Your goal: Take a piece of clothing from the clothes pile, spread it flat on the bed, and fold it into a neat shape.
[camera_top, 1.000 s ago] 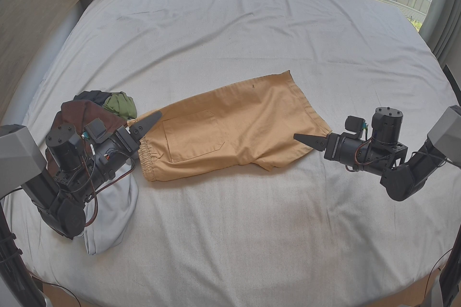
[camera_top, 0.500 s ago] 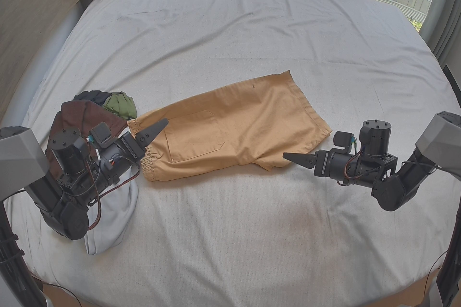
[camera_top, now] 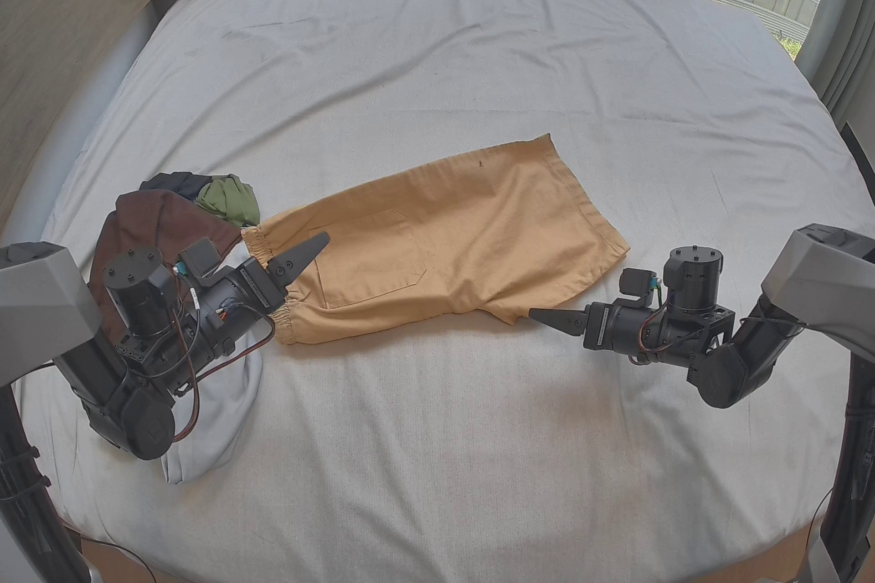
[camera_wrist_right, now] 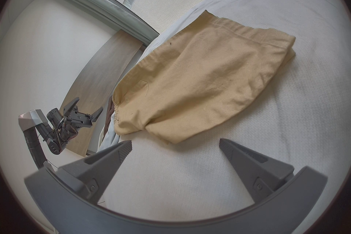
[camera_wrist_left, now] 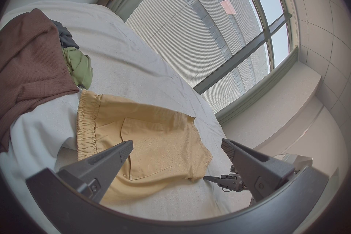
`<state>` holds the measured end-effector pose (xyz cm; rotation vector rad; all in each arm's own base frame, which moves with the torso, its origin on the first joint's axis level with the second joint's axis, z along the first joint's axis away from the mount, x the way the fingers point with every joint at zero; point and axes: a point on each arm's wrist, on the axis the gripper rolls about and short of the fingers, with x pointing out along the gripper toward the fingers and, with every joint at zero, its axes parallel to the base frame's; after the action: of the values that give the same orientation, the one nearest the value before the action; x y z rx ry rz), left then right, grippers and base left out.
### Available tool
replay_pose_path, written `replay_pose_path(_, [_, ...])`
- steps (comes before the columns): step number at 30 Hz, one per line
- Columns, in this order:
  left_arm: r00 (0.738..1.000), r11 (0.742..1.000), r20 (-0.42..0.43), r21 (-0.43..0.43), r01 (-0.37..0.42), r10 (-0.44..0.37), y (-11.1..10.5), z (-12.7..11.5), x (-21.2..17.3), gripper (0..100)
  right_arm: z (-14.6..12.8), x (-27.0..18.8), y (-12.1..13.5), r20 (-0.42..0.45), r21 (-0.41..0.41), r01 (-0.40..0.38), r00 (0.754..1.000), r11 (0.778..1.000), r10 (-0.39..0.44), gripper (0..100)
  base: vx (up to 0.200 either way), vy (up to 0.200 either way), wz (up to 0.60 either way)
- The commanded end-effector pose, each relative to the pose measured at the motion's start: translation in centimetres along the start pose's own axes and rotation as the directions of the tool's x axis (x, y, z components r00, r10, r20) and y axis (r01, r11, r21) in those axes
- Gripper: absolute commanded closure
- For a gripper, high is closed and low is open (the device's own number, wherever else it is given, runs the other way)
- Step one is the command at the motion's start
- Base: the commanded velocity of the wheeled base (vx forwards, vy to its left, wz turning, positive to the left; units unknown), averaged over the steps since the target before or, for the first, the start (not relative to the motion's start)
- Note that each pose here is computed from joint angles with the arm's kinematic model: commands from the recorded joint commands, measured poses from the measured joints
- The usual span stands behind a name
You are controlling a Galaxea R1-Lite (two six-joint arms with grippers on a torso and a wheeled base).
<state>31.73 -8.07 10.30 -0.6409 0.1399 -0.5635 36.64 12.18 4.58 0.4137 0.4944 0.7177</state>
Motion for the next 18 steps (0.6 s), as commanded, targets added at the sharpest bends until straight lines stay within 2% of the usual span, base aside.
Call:
replay_pose_path(1, [1.000,1.000,-0.009,-0.004,-0.002,0.002,0.1,-0.3,0.1,0,-0.9,1.5,-1.1,-0.004,0.005,0.003,1.000,1.000,-0.003,0,0.000,0.000,0.00])
replay_pose_path(5, [1.000,1.000,-0.010,-0.004,0.001,-0.001,0.0,-0.3,0.2,0,-1.0,2.4,-1.7,0.043,-0.002,0.006,0.999,1.000,-0.006,0,0.000,0.000,0.00])
replay_pose_path(11, [0.999,1.000,-0.032,-0.009,0.001,-0.001,0.0,-1.2,0.5,0,-0.5,4.0,-1.5,0.136,0.051,-0.020,0.991,0.998,0.013,0,0.000,0.000,0.00])
replay_pose_path(14, [1.000,1.000,-0.031,-0.009,0.000,0.000,0.0,-1.2,0.6,0,-0.6,4.3,-1.5,0.144,0.059,-0.024,0.989,0.998,0.015,0,0.000,0.000,0.00])
replay_pose_path(15, [1.000,1.000,-0.028,-0.007,0.003,-0.003,-0.1,-1.1,0.6,0,-0.6,5.2,-1.7,0.184,0.072,-0.030,0.983,0.997,0.016,0,0.000,0.000,0.00])
replay_pose_path(18, [1.000,1.000,-0.026,-0.007,0.002,-0.003,-0.1,-1.1,0.6,0,-0.4,5.6,-1.8,0.204,0.087,-0.038,0.979,0.995,0.020,0,0.000,0.000,0.00])
